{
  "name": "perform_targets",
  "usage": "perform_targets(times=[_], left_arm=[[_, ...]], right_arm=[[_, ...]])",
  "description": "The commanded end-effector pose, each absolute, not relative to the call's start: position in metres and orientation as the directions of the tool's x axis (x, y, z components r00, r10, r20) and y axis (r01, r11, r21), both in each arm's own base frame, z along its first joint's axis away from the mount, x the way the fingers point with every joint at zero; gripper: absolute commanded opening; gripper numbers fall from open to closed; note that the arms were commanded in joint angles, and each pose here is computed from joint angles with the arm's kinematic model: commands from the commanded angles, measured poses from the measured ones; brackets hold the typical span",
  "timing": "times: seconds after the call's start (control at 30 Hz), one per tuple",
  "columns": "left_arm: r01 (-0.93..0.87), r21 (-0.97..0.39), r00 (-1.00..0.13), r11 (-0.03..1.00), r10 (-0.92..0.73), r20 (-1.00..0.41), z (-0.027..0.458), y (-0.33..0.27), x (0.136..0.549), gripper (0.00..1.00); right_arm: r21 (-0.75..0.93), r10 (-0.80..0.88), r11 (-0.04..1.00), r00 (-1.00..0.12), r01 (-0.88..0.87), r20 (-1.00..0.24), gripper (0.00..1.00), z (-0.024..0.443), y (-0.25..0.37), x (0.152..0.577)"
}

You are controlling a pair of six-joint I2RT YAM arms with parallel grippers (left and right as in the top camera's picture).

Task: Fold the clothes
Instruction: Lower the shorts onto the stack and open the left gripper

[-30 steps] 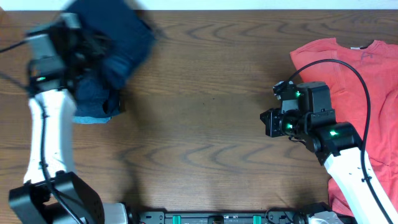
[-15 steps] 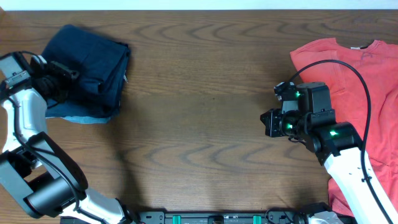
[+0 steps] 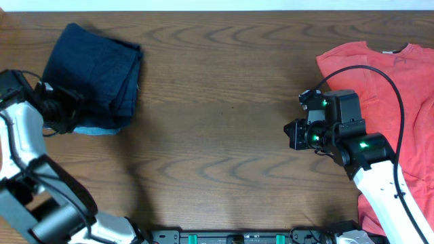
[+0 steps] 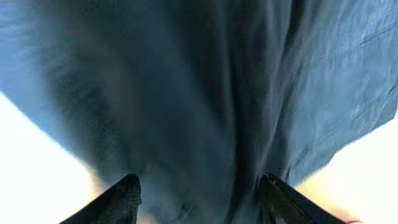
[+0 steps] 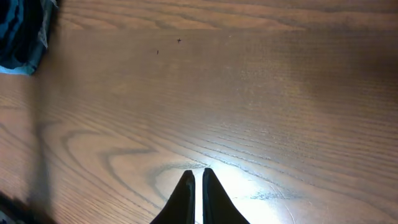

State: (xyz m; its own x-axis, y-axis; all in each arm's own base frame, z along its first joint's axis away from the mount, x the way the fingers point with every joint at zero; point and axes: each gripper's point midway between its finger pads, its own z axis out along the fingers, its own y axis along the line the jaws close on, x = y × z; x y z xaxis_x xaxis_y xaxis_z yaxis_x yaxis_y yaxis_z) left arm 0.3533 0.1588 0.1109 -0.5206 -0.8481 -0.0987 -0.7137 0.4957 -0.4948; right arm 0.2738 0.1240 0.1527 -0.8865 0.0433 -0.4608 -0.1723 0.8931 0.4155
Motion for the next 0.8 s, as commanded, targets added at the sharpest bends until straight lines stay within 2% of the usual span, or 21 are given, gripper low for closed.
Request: perform_targets(times=[0.0, 0.1, 0.13, 0.23, 0.37, 0.47, 0.57, 0.77], left_arm=[[-0.682, -0.427, -0.519, 0.593, -0.805, -0.289, 0.159, 0.185, 0.335, 0.66], [-0.670, -0.435, -0.480, 0.602, -0.798, -0.365, 0.192, 0.190, 0.323, 0.67], [-0.657, -0.441, -0.464, 0.611, -0.789, -0.402, 0.204, 0.191, 0.323, 0.62], [-0.582, -0.477, -0.439, 0.659, -0.748, -0.499, 0.233, 0.188, 0.335, 0.37], [-0.490, -0.468, -0.442, 0.736, -0.672, -0.594, 0.247, 0.182, 0.366, 0.06], [-0.443, -0.443, -0.472, 0.780, -0.623, -0.624, 0.234, 0.177, 0.395, 0.06], [-0.505, -0.377, -0.505, 0.777, -0.620, -0.601, 0.195, 0.185, 0.411, 0.06], [-0.615, -0.281, -0.585, 0.737, -0.665, -0.464, 0.105, 0.201, 0.414, 0.07]], right_arm=[[0.424, 0.061, 0.891, -0.882, -0.163, -0.468, 0.07, 0.158, 0.123, 0.275], [0.419, 0.062, 0.893, -0.880, -0.162, -0.472, 0.07, 0.158, 0.122, 0.277], [0.419, 0.062, 0.893, -0.879, -0.163, -0.474, 0.07, 0.158, 0.122, 0.277], [0.415, 0.063, 0.895, -0.876, -0.162, -0.478, 0.07, 0.159, 0.122, 0.278], [0.405, 0.065, 0.901, -0.874, -0.157, -0.482, 0.08, 0.158, 0.120, 0.279], [0.406, 0.065, 0.900, -0.874, -0.156, -0.481, 0.07, 0.158, 0.120, 0.279], [0.408, 0.070, 0.900, -0.876, -0.151, -0.478, 0.07, 0.158, 0.120, 0.279], [0.417, 0.086, 0.899, -0.878, -0.136, -0.472, 0.07, 0.158, 0.120, 0.279]])
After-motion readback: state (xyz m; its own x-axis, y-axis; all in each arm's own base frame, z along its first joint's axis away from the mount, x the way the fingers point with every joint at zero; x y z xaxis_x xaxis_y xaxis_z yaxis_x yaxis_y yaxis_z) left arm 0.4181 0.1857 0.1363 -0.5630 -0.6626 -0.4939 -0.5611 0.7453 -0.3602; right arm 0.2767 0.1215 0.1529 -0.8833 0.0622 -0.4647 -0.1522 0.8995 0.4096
